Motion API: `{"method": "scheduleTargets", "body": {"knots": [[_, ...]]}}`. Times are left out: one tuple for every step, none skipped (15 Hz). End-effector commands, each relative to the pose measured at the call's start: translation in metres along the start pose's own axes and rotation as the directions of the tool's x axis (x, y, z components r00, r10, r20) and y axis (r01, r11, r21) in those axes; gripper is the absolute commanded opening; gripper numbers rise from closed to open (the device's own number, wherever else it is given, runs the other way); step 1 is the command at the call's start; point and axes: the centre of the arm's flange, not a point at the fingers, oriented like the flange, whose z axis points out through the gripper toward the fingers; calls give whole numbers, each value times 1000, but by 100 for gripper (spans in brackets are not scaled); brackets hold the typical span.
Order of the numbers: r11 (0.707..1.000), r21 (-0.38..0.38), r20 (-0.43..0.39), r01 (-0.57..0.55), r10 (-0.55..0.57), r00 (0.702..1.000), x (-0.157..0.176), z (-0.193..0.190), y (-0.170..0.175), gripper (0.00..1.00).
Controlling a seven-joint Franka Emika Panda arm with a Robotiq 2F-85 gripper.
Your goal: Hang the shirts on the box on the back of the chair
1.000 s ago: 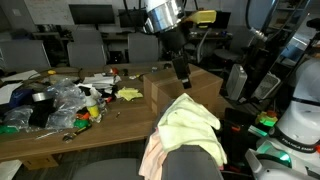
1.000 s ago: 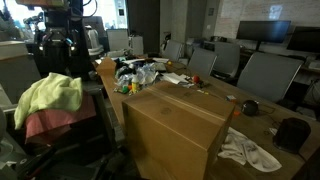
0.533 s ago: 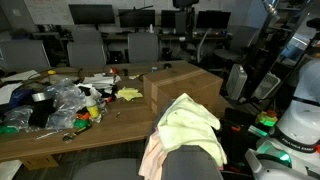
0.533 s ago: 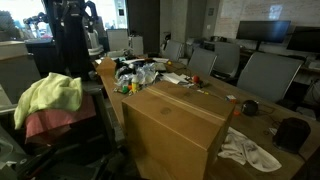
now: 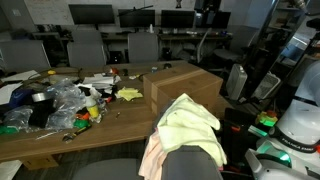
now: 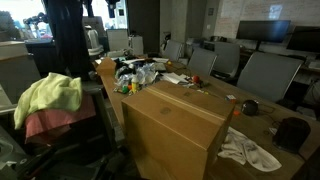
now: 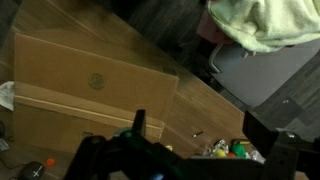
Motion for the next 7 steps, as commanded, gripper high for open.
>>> {"method": "scheduleTargets", "body": {"knots": [[988,71,-105,-139,146,984,-37,10,40,100],[983,100,-122,-156,168,978,-46,14,52,100],[980,117,-133,-162,177,975,-53,17,62,100],[989,65,-72,-133,137,988,-26,9,48,100],[986,78,-81,-150,156,984,-33,13,56,100],[983,87,-88,-159,167,982,-38,15,61,100],[982,94,-92,-161,170,981,-43,16,62,100]]}}
